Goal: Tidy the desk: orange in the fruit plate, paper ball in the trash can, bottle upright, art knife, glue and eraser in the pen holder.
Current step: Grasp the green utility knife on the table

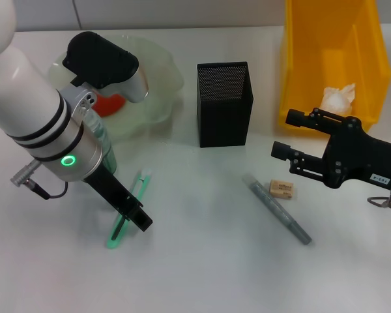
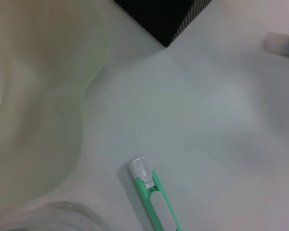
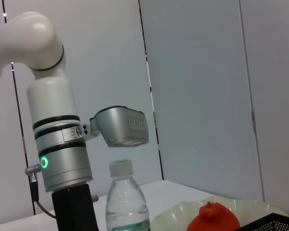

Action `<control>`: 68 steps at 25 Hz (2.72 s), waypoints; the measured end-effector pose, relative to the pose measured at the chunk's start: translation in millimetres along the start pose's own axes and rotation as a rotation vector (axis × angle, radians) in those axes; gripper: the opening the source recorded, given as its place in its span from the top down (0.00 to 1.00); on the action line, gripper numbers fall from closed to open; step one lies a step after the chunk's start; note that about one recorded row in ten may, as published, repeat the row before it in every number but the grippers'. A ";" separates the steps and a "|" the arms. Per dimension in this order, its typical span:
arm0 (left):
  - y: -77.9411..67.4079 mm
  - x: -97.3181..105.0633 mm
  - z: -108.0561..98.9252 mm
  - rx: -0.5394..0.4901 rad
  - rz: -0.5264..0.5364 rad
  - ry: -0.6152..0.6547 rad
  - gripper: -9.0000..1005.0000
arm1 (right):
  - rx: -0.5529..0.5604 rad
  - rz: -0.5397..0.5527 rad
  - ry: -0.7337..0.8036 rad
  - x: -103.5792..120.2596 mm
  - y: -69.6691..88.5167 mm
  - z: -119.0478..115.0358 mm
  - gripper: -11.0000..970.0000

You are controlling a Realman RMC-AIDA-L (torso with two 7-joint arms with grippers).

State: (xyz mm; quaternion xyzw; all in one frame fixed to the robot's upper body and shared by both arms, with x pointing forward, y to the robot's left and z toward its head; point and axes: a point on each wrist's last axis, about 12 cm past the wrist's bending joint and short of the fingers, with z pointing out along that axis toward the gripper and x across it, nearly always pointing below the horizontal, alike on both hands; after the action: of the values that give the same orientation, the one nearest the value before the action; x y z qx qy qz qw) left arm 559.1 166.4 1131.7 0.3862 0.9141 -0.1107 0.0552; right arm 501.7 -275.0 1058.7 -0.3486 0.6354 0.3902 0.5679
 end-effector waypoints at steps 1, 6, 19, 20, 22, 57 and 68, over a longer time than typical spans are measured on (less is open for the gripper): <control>0.0 0.0 0.0 0.000 0.000 0.000 0.32 | 0.000 0.000 0.000 0.0 0.0 0.0 0.29; 0.0 -0.1 1.8 -0.001 0.000 0.003 0.32 | 0.003 -0.001 0.002 0.0 -0.6 0.3 0.29; 1.5 -1.1 5.4 -0.003 -0.004 0.012 0.32 | 0.007 -0.002 0.005 0.0 -1.5 0.9 0.29; 1.7 -0.8 5.9 -0.002 -0.005 0.014 0.32 | 0.007 -0.002 0.005 0.0 -1.5 0.9 0.29; 2.2 -0.4 7.1 0.000 -0.008 0.018 0.32 | 0.007 -0.002 0.005 0.0 -1.5 0.9 0.29; 2.8 1.1 12.9 -0.002 -0.001 0.034 0.53 | 0.003 0.000 0.001 0.3 -0.1 0.7 0.29; 0.3 1.3 15.7 -0.014 0.020 0.051 0.64 | 0.003 0.004 0.001 1.2 0.9 -0.7 0.29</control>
State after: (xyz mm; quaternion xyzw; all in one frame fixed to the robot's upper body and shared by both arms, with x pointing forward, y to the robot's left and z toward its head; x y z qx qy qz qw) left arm 558.7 163.7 1116.3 0.3977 0.9120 -0.0939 0.0360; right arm 500.4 -275.2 1057.7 -0.3466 0.6368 0.3900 0.5676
